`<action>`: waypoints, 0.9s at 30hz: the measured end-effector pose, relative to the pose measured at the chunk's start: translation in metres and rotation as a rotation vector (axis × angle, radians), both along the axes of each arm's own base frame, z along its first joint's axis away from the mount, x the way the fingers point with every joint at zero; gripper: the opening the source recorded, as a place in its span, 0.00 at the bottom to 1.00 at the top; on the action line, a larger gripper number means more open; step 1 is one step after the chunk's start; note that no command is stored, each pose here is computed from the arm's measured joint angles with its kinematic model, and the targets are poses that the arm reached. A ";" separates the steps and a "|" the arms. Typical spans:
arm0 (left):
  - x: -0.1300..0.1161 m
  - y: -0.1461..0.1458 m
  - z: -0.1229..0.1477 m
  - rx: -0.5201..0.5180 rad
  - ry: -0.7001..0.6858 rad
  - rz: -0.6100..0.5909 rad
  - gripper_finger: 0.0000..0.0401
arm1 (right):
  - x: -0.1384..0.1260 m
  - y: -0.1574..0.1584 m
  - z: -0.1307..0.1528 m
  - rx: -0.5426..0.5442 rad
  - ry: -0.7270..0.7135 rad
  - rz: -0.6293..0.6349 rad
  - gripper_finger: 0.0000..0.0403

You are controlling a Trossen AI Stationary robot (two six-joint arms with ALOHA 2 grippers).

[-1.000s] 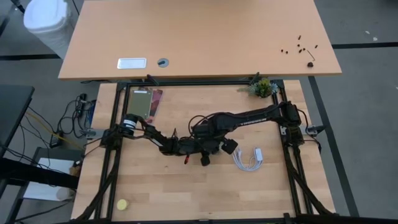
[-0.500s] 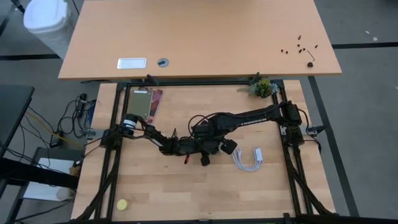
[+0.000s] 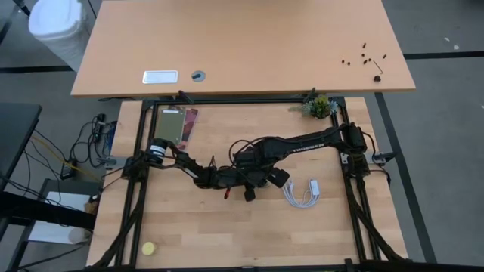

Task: Screw lightbulb
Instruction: Insert the white lightbulb into the desk lamp

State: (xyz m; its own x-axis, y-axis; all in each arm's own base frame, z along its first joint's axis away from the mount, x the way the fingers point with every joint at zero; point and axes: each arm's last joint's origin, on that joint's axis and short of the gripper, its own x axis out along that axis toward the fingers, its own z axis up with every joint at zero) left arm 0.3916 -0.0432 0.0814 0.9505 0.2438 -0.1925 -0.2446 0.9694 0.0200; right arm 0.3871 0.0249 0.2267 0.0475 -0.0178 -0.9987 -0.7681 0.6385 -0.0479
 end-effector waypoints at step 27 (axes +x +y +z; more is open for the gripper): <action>0.000 0.000 0.000 0.001 0.000 -0.006 0.47 | 0.001 0.002 -0.001 0.054 -0.008 -0.700 0.66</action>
